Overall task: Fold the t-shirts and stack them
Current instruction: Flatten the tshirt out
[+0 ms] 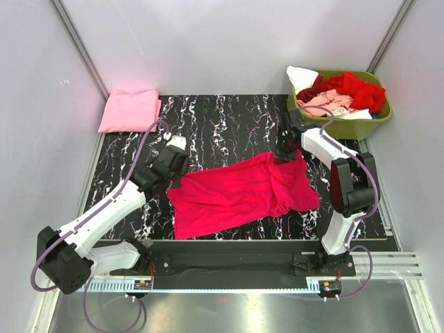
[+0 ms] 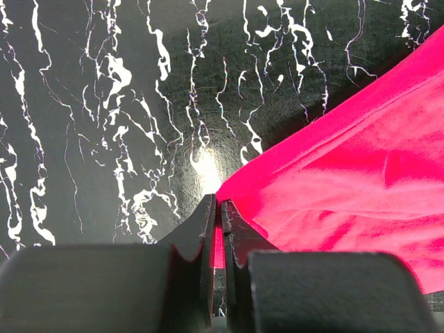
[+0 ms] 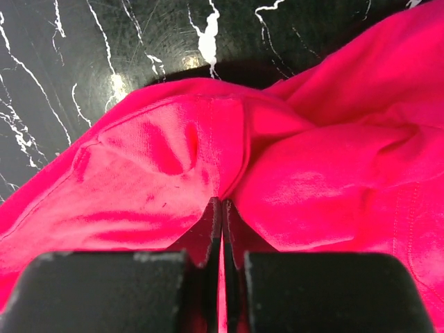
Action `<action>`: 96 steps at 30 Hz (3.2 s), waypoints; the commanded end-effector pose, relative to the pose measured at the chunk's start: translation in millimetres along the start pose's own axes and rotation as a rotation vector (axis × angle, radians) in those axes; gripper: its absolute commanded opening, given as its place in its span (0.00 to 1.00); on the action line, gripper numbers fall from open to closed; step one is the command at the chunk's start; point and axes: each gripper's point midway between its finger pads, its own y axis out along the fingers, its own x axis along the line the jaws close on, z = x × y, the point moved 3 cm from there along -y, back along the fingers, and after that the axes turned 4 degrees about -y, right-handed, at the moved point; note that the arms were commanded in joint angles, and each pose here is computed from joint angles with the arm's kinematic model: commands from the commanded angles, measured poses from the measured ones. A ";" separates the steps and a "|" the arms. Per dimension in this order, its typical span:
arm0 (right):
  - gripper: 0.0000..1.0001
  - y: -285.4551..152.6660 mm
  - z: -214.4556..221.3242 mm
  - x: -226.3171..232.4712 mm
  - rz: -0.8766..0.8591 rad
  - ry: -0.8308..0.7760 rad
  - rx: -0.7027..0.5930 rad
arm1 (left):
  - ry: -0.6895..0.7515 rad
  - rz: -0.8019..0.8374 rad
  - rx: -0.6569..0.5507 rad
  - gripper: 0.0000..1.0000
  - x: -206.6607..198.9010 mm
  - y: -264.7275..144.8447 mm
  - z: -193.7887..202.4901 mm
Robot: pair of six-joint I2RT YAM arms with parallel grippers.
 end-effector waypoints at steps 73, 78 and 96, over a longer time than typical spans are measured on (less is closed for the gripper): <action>0.89 -91.4 -215.6 105.9 -0.149 -0.171 -0.482 | -0.251 -0.108 0.128 0.70 89.1 84.0 -137.3; 1.00 -114.0 -204.0 109.5 -0.225 -0.143 -0.581 | -0.260 -0.092 0.074 0.88 88.6 62.9 -145.9; 0.72 -49.8 -117.6 123.4 -0.066 -0.312 -0.319 | -0.307 0.051 0.077 0.84 54.7 -14.5 -5.4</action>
